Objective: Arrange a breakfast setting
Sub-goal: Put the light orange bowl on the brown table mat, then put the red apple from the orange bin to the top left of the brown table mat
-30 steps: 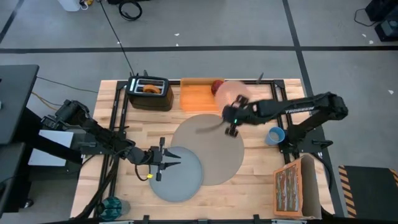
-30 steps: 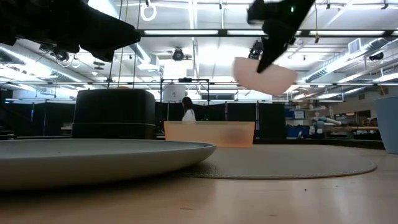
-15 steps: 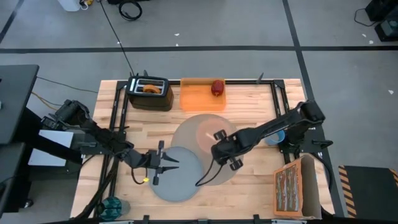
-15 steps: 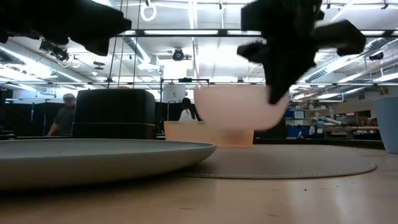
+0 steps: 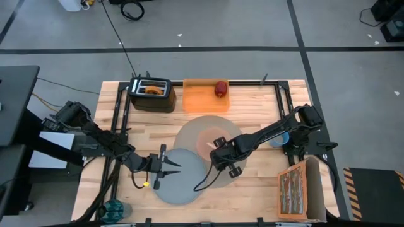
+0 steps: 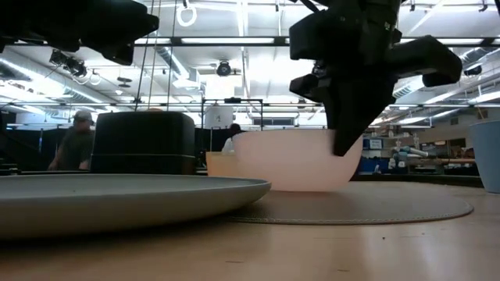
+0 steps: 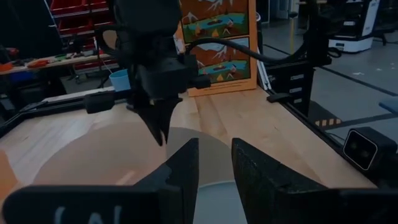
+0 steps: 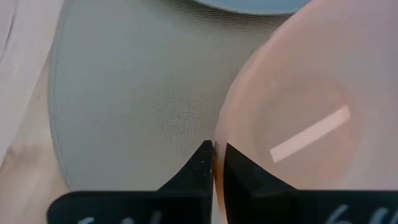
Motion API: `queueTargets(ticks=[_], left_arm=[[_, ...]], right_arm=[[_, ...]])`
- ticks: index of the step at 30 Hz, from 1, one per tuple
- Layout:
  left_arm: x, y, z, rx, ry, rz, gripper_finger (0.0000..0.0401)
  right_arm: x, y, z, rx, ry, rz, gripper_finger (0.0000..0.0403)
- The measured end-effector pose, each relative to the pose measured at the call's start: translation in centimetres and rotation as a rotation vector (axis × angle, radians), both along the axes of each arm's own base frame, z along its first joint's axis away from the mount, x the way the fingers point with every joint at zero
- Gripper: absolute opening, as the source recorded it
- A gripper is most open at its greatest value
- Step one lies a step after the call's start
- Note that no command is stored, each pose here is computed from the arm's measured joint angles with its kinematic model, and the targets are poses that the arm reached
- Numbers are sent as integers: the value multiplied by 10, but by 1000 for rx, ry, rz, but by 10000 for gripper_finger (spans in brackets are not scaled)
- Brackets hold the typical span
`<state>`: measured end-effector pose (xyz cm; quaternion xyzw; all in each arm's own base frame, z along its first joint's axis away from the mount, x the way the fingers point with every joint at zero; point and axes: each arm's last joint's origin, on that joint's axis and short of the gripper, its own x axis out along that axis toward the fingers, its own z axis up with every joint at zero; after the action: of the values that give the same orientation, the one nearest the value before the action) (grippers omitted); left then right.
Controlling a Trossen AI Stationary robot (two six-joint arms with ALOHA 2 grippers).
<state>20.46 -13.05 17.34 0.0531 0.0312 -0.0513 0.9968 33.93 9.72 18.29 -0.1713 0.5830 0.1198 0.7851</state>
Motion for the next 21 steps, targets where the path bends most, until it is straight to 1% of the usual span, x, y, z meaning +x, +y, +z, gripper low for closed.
queueTargets(ticks=[2,5,10,12,16,18,21], left_arm=[[0,0,0,-7,1,0,102],[0,0,0,-15,1,0,102],[0,0,0,-15,2,0,102],[0,0,0,-15,1,0,102],[0,0,0,-15,4,0,102],[0,0,0,-16,5,1,102],[0,0,-1,-14,7,0,102]], right_arm=[[1,-1,0,7,-5,-35,31],[1,-1,1,-10,-21,-70,48],[4,0,3,-5,-59,-85,94],[6,2,9,-5,-65,-81,113],[16,6,37,-52,-122,-112,149],[22,6,56,-93,-189,-190,168],[30,-1,82,-137,-293,-347,198]])
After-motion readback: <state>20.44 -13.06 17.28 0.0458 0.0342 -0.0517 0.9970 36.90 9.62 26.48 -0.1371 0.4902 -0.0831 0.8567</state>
